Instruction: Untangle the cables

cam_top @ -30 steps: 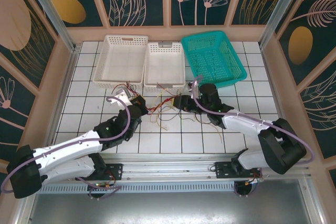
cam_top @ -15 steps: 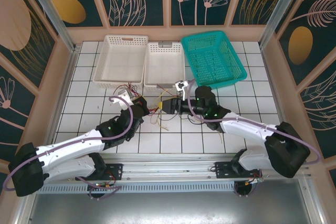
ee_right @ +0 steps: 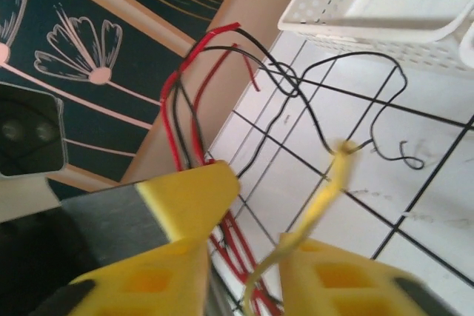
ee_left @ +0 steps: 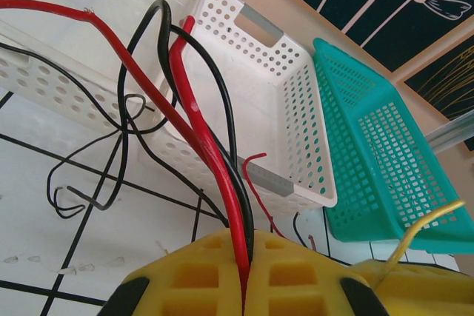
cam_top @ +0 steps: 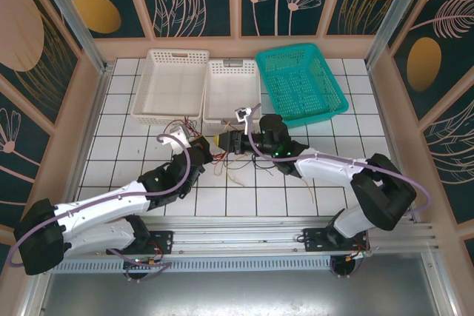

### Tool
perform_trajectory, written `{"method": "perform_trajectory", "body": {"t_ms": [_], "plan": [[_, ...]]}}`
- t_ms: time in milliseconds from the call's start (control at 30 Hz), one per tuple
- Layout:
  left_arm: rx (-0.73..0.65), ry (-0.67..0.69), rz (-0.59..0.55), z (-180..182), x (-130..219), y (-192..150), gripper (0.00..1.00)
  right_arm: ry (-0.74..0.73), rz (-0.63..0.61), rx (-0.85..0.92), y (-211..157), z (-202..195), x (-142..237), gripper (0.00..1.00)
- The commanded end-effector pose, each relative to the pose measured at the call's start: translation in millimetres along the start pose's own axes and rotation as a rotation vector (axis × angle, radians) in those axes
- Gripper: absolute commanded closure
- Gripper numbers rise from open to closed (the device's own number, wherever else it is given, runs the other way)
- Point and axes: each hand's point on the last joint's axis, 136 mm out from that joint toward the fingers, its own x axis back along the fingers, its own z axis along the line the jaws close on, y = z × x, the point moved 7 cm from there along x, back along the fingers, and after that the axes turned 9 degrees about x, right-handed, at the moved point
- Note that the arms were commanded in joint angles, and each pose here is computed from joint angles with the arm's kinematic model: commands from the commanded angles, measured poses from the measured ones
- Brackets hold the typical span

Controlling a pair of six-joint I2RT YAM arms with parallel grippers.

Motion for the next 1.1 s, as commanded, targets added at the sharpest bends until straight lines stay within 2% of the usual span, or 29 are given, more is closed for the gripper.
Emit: {"method": "perform_trajectory", "body": {"t_ms": [0, 33, 67, 200, 367, 667, 1067], "plan": [[0.033, -0.048, -0.015, -11.7, 6.3, 8.9, 1.0, -0.038, -0.048, 0.025, 17.5, 3.1, -2.4, 0.9], [0.029, -0.047, -0.015, -11.0, 7.0, 9.3, 1.0, -0.068, -0.055, 0.028, 19.6, 0.3, -0.2, 0.98], [0.023, -0.04, -0.015, -8.9, 7.1, 9.1, 1.0, -0.104, -0.067, 0.03, 22.6, -2.7, 3.4, 1.0], [0.006, -0.025, -0.01, -1.3, 7.8, 6.8, 1.0, -0.205, -0.111, 0.004, 35.5, -19.9, 22.0, 1.0], [-0.017, 0.0, 0.0, 8.9, 7.6, 2.2, 1.0, -0.253, -0.181, -0.051, 49.5, -39.4, 50.4, 1.0], [-0.11, 0.066, 0.012, 29.3, 10.5, -1.9, 1.0, -0.415, -0.356, -0.115, 74.4, -66.0, 118.5, 1.0], [-0.19, 0.133, -0.058, 51.7, 31.9, 18.4, 1.0, -0.6, -0.498, -0.157, 81.0, -85.7, 187.0, 1.0]]}}
